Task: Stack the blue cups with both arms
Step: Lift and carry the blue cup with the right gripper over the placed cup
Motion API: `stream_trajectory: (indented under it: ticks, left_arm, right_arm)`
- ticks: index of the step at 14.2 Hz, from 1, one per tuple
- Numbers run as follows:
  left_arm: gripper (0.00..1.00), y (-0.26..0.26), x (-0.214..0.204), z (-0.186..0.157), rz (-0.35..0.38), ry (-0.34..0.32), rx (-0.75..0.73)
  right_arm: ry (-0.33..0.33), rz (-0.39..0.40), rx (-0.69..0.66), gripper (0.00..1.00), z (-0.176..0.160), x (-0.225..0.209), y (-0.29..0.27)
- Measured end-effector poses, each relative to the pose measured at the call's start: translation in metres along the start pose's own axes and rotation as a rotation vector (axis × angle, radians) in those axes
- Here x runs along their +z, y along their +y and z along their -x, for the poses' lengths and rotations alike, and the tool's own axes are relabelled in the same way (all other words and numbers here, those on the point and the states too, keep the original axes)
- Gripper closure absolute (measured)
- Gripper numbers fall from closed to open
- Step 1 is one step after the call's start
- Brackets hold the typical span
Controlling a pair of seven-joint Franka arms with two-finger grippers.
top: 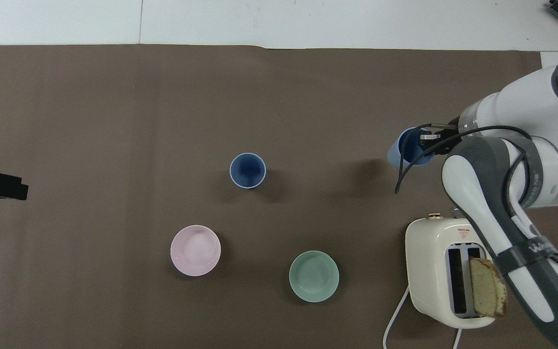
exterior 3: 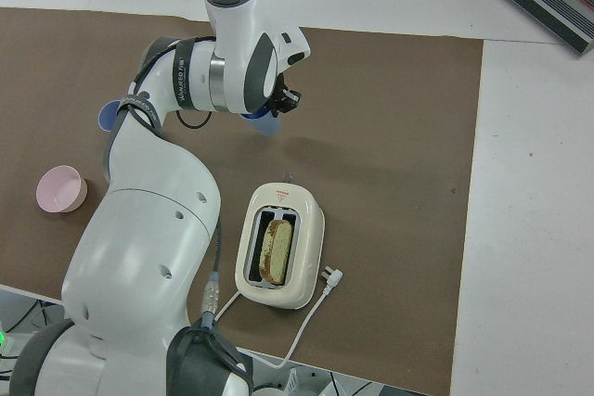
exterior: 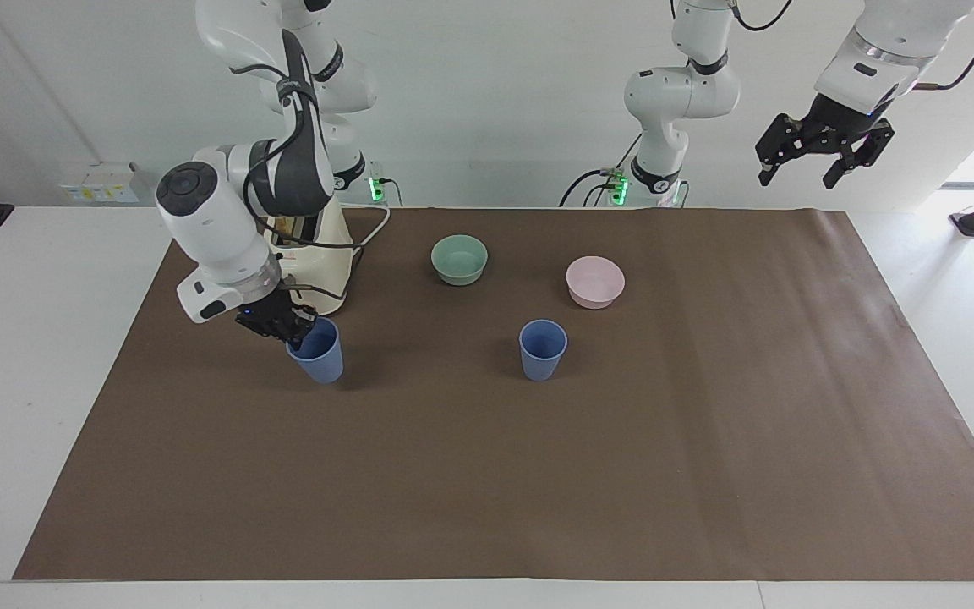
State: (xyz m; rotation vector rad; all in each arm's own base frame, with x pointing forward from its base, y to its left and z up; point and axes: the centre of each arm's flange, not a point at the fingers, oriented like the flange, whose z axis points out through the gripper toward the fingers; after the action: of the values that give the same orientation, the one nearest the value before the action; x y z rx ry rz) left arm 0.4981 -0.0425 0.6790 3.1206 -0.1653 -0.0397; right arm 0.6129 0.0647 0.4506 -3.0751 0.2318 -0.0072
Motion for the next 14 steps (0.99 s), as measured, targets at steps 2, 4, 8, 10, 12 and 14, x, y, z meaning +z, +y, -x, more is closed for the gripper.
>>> stream_trajectory:
  ticks: [2,4,8,10,12,14]
  left_arm:
    - [0.0,0.0,0.0,0.0,0.0,0.0,0.0]
    - [0.0,0.0,0.0,0.0,0.0,0.0,0.0]
    - [0.0,0.0,0.0,0.0,0.0,0.0,0.0]
    - [0.0,0.0,0.0,0.0,0.0,0.0,0.0]
    - [0.0,0.0,0.0,0.0,0.0,0.0,0.0]
    - [0.0,0.0,0.0,0.0,0.0,0.0,0.0]
  right_arm:
    - [-0.012,-0.001,-0.034,0.95,0.007,-0.022,-0.032]
    - [-0.019,-0.004,-0.071,0.95,0.015,-0.045,-0.063]
    - [0.0,-0.052,0.018,0.95,0.045,-0.079,-0.143]
    - [0.011,-0.064,0.016,0.95,0.064,-0.088,-0.182]
    - [0.022,-0.076,-0.019,0.95,0.078,-0.094,-0.211]
    - [0.03,-0.085,-0.051,0.95,0.087,-0.099,-0.229]
